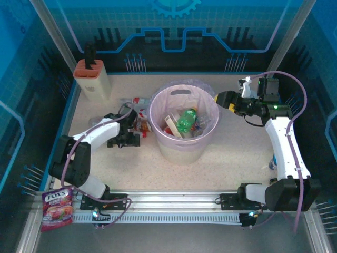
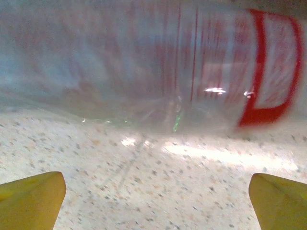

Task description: Put the plastic bottles in the bin

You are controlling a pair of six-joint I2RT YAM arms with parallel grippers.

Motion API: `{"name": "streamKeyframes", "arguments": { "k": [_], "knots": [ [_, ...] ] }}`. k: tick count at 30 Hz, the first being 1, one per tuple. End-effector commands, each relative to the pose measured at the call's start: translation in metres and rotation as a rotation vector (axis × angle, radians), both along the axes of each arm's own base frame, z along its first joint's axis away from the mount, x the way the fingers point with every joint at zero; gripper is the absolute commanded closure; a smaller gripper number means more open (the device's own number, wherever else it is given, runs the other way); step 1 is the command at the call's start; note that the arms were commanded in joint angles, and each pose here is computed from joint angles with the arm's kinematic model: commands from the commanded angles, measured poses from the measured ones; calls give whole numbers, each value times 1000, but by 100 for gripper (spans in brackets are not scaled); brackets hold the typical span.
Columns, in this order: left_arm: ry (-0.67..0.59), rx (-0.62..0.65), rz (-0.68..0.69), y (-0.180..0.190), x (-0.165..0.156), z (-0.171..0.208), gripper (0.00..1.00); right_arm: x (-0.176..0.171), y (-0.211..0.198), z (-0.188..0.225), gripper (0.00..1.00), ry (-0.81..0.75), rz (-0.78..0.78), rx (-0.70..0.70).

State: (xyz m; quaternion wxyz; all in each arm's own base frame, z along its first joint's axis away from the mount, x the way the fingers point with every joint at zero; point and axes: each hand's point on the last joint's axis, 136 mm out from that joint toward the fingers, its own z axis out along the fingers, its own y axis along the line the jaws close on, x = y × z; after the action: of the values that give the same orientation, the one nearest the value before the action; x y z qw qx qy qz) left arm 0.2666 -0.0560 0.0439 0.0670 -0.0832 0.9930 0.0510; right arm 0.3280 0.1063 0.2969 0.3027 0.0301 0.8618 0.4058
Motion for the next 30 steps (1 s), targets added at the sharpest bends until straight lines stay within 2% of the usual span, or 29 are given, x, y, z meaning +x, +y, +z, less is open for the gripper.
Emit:
{"name": "streamKeyframes", "arguments": {
  "k": [1, 3, 5, 7, 10, 13, 16, 20, 24, 30],
  "knots": [
    [-6, -70, 61, -13, -16, 9, 1, 2, 3, 6, 14, -21, 17, -12],
    [-80, -115, 109, -16, -14, 19, 1, 2, 3, 5, 14, -21, 17, -13],
    [-211, -193, 217, -18, -7, 30, 1, 3, 2, 6, 14, -21, 18, -14],
    [-375, -376, 378, -28, 1, 44, 1, 4, 2, 6, 14, -22, 19, -14],
    [-556, -602, 649, -25, 6, 46, 1, 5, 3, 6, 14, -24, 22, -8],
    [-620, -616, 795, -7, 2, 40, 1, 5, 5, 5, 14, -18, 29, 0],
    [-636, -559, 810, 3, 6, 42, 1, 6, 5, 6, 14, -18, 35, 1],
    [-630, -593, 831, -1, 21, 38, 1, 5, 7, 8, 14, -23, 37, 5],
    [-599, -600, 796, -11, 37, 32, 1, 3, 6, 9, 14, -24, 36, 1],
    [-551, -617, 786, -22, 50, 11, 8, 0, 8, 13, 14, -31, 42, 6]
  ]
}}
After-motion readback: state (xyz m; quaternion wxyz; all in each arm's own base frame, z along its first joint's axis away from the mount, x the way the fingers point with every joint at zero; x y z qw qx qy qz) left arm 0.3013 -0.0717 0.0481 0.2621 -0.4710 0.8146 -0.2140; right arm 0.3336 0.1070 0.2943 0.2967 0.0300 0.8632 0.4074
